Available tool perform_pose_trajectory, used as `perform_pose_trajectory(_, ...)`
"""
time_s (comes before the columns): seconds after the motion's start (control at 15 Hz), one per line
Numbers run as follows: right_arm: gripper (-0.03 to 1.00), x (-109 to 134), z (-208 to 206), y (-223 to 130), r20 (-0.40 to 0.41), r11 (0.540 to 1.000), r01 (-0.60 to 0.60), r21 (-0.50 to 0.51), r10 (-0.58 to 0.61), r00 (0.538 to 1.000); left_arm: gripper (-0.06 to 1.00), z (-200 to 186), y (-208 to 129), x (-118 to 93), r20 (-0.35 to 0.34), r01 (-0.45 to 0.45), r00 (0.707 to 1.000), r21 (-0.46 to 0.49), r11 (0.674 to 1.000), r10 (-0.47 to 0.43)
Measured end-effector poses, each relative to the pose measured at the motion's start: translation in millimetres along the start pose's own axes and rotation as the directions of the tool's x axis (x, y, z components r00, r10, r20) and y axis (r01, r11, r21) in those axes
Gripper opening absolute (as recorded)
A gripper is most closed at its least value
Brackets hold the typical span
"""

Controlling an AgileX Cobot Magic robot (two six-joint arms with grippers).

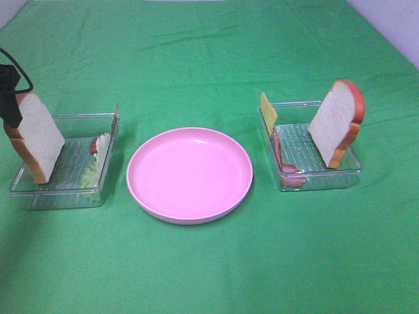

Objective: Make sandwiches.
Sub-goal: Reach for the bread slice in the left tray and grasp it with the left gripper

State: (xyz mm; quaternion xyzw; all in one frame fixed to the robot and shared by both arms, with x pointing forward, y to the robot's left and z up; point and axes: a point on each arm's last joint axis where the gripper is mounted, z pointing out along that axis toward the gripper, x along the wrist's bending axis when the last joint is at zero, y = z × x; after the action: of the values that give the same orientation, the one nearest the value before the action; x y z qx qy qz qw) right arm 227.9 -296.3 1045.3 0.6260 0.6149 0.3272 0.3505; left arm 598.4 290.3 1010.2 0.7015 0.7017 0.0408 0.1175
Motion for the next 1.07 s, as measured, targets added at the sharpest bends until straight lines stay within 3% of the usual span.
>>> perform_pose_trajectory(0.27, 0.71, 0.0, 0.0, 0.0, 0.0, 1.0, 0.0, 0.0, 0.0, 1.0, 0.77, 20.9, 10.1, -4.5, 0.003, -0.006, 1.0, -0.043, 0.999, 0.006)
perform_pose_trajectory(0.53, 0.71, 0.0, 0.0, 0.0, 0.0, 1.0, 0.0, 0.0, 0.0, 1.0, 0.69, 38.8, 17.6, -2.2, -0.003, 0.0, 1.0, -0.077, 0.997, 0.0)
perform_pose_trajectory(0.67, 0.71, 0.0, 0.0, 0.0, 0.0, 1.0, 0.0, 0.0, 0.0, 1.0, 0.6, 43.1, 18.7, -1.7, -0.004, 0.001, 1.0, -0.079, 0.997, -0.001)
perform_pose_trajectory(0.93, 0.71, 0.0, 0.0, 0.0, 0.0, 1.0, 0.0, 0.0, 0.0, 1.0, 0.25, 42.8, 21.0, -1.8, -0.002, 0.003, 1.0, -0.105, 0.995, -0.004)
perform_pose_trajectory(1.07, 0.71, 0.0, 0.0, 0.0, 0.0, 1.0, 0.0, 0.0, 0.0, 1.0, 0.22, 42.8, 21.3, -2.3, 0.003, 0.008, 1.0, -0.108, 0.994, -0.008)
